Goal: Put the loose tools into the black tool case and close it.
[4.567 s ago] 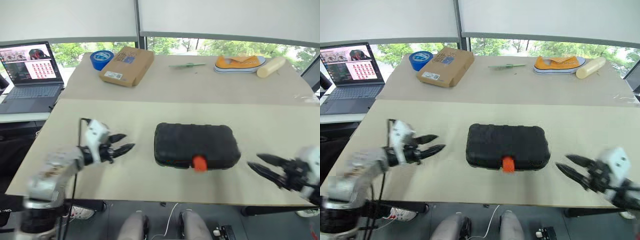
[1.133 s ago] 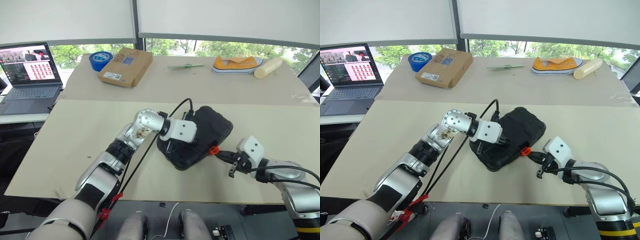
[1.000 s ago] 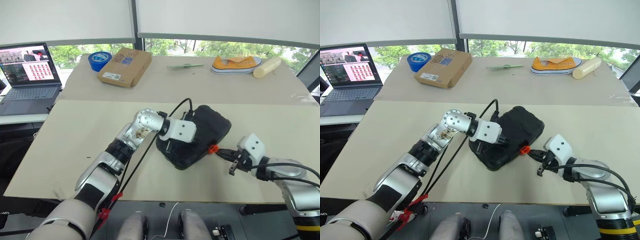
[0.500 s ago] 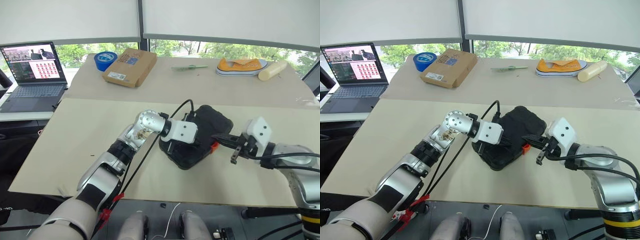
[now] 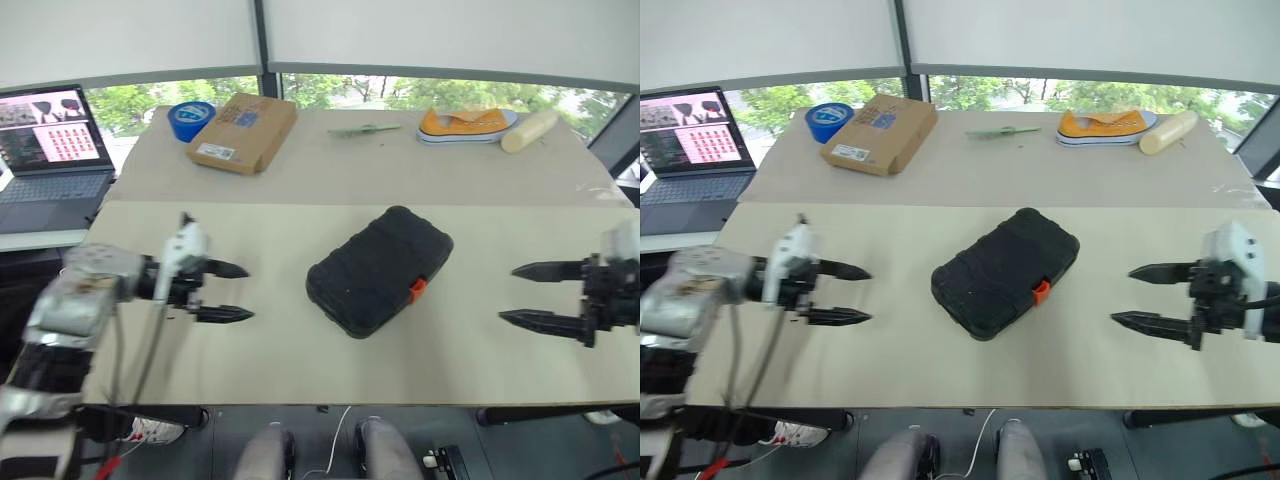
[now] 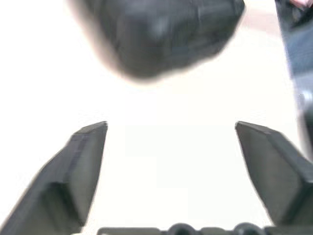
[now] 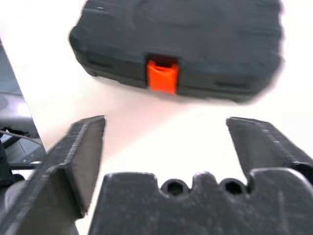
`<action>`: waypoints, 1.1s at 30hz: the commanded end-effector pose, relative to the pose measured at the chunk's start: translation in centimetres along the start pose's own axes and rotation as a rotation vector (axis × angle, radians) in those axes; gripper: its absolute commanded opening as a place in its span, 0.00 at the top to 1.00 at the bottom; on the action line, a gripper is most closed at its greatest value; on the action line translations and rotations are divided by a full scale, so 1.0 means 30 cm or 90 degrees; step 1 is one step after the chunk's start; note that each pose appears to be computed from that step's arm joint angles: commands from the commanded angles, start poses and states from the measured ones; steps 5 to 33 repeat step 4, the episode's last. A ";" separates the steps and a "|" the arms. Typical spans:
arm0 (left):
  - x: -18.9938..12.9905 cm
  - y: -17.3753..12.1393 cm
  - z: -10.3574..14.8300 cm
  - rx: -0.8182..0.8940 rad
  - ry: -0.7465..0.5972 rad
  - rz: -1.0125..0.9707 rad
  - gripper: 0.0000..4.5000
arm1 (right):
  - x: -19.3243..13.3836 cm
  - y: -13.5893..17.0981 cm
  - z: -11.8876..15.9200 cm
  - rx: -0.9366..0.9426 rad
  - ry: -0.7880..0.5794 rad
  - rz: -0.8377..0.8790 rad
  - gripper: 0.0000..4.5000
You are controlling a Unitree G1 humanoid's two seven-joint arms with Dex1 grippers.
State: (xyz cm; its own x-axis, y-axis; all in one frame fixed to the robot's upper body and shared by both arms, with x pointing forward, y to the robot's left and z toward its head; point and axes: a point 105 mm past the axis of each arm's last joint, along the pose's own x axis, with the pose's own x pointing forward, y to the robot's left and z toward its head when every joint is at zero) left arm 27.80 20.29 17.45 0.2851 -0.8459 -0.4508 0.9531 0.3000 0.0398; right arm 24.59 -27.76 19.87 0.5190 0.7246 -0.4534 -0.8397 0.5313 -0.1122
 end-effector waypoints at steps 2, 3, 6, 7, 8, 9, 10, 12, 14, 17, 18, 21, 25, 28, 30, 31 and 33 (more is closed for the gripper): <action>-0.098 -0.035 0.017 -0.023 -0.040 0.084 0.01 | -0.054 -0.019 0.030 0.016 -0.039 -0.007 0.00; -0.101 -0.042 0.007 -0.028 -0.040 0.094 0.01 | -0.050 -0.016 0.026 0.020 -0.042 -0.005 0.00; -0.102 -0.048 0.000 -0.031 -0.040 0.099 0.01 | -0.047 -0.015 0.024 0.023 -0.045 -0.003 0.00; -0.102 -0.048 0.000 -0.031 -0.040 0.099 0.01 | -0.047 -0.015 0.024 0.023 -0.045 -0.003 0.00; -0.102 -0.048 0.000 -0.031 -0.040 0.099 0.01 | -0.047 -0.015 0.024 0.023 -0.045 -0.003 0.00; -0.102 -0.048 0.000 -0.031 -0.040 0.099 0.01 | -0.047 -0.015 0.024 0.023 -0.045 -0.003 0.00; -0.102 -0.048 0.000 -0.031 -0.040 0.099 0.01 | -0.047 -0.015 0.024 0.023 -0.045 -0.003 0.00; -0.102 -0.048 0.000 -0.031 -0.040 0.099 0.01 | -0.047 -0.015 0.024 0.023 -0.045 -0.003 0.00; -0.102 -0.048 0.000 -0.031 -0.040 0.099 0.01 | -0.047 -0.015 0.024 0.023 -0.045 -0.003 0.00; -0.102 -0.048 0.000 -0.031 -0.040 0.099 0.01 | -0.047 -0.015 0.024 0.023 -0.045 -0.003 0.00; -0.102 -0.048 0.000 -0.031 -0.040 0.099 0.01 | -0.047 -0.015 0.024 0.023 -0.045 -0.003 0.00; -0.102 -0.048 0.000 -0.031 -0.040 0.099 0.01 | -0.047 -0.015 0.024 0.023 -0.045 -0.003 0.00; -0.102 -0.048 0.000 -0.031 -0.040 0.099 0.01 | -0.047 -0.015 0.024 0.023 -0.045 -0.003 0.00; -0.102 -0.048 0.000 -0.031 -0.040 0.099 0.01 | -0.047 -0.015 0.024 0.023 -0.045 -0.003 0.00; -0.102 -0.048 0.000 -0.031 -0.040 0.099 0.01 | -0.047 -0.015 0.024 0.023 -0.045 -0.003 0.00; -0.102 -0.048 0.000 -0.031 -0.040 0.099 0.01 | -0.047 -0.015 0.024 0.023 -0.045 -0.003 0.00; -0.102 -0.048 0.000 -0.031 -0.040 0.099 0.01 | -0.047 -0.015 0.024 0.023 -0.045 -0.003 0.00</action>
